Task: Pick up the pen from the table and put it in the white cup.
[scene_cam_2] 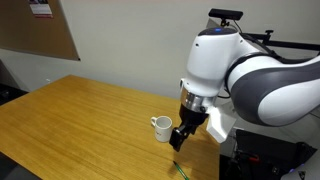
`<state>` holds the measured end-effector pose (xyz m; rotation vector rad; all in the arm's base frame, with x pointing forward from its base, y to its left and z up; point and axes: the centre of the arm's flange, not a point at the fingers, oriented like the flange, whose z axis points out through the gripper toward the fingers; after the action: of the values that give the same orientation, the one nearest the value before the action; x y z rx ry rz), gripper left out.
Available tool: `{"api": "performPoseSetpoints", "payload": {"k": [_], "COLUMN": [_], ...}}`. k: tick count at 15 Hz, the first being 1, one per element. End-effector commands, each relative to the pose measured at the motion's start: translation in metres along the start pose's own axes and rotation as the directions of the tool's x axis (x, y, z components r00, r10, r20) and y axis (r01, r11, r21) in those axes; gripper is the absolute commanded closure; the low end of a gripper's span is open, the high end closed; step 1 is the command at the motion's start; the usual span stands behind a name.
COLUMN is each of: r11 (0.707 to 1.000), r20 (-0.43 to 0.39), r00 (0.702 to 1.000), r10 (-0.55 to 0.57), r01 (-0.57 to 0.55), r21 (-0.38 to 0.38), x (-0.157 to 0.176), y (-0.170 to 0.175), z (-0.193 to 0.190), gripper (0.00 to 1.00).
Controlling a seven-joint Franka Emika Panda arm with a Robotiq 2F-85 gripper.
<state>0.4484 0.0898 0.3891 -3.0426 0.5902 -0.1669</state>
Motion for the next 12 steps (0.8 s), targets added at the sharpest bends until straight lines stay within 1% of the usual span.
{"api": "performPoseSetpoints", "payload": {"k": [1,3,6,7,9,12], "r11": [1.000,1.000,1.000,0.998,0.995,0.991], "r20": [0.012,0.028,0.031,0.015,0.008,0.026], "r00": [1.000,1.000,1.000,0.998,0.996,0.991], "r10": [0.000,0.001,0.001,0.058,0.094,0.130], "r01": [0.000,0.000,0.000,-0.058,-0.094,-0.129], "r21": [-0.006,-0.012,-0.013,-0.030,-0.025,-0.026], "x": [-0.001,-0.001,-0.001,0.000,0.001,-0.004], "y": [0.001,0.001,0.001,0.003,0.003,-0.004], "z": [0.006,0.014,0.016,0.015,0.023,0.041], "gripper": [0.00,0.00,0.00,0.00,0.00,0.00]}}
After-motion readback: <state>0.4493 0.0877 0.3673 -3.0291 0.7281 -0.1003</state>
